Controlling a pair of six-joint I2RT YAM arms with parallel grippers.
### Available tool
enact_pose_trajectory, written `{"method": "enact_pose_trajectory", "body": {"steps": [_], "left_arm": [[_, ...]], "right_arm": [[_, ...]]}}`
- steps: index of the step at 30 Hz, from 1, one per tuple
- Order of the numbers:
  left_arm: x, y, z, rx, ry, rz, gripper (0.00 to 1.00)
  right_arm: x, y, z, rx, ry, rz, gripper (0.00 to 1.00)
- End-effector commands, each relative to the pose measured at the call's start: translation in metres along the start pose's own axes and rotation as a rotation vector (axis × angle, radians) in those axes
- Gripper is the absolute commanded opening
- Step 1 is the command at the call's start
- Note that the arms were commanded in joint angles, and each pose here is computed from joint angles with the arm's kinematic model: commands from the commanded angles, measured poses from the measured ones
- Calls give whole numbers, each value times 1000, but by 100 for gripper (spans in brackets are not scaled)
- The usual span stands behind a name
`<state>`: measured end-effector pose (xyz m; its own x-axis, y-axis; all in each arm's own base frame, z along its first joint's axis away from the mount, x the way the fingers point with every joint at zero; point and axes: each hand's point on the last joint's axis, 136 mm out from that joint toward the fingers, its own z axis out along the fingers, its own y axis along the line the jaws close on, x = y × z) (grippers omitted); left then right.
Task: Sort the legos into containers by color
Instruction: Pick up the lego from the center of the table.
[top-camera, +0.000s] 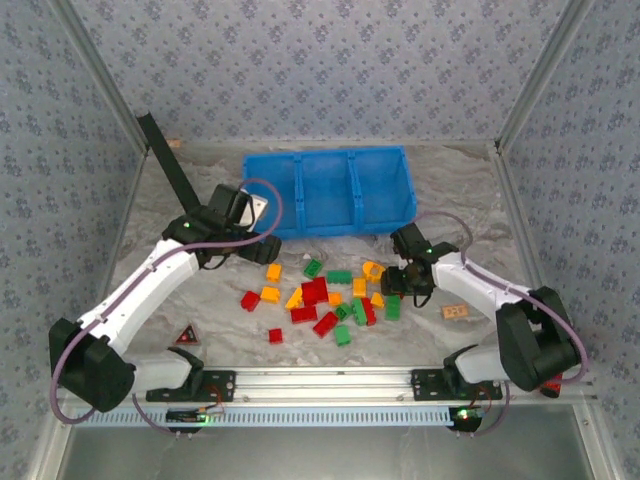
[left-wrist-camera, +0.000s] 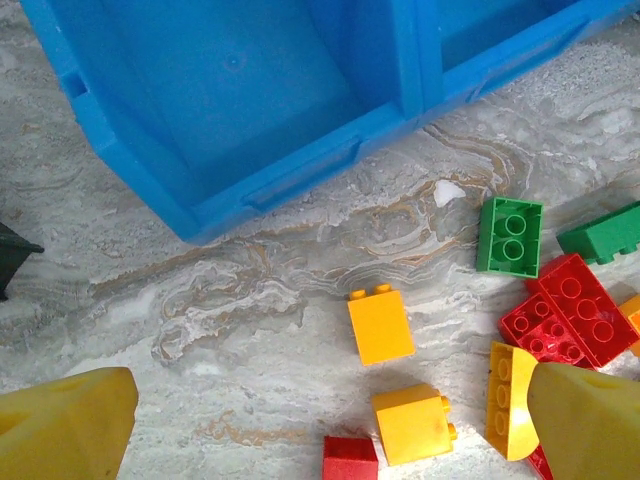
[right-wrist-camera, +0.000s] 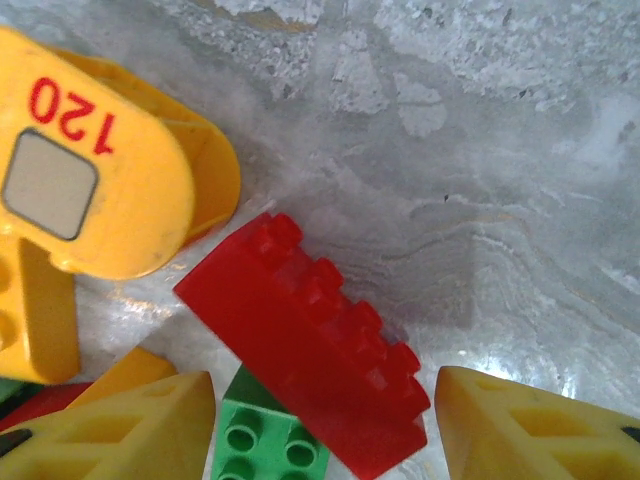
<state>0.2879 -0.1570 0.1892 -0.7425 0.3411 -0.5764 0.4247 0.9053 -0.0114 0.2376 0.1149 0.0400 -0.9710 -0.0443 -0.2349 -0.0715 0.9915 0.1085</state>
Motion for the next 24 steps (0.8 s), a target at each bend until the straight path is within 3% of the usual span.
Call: {"method": "enact_pose_trajectory", "body": {"steps": [1, 11, 24], "left_arm": [[4, -4, -8, 17, 2, -4, 100], [5, -3, -8, 10, 9, -5, 100], [14, 1, -19, -7, 50, -14, 100]], "right_arm": [[-8, -4, 0, 32, 5, 6, 60], [-14, -5, 13, 46, 47, -17, 56], [7, -7, 21, 42, 145, 1, 25]]}}
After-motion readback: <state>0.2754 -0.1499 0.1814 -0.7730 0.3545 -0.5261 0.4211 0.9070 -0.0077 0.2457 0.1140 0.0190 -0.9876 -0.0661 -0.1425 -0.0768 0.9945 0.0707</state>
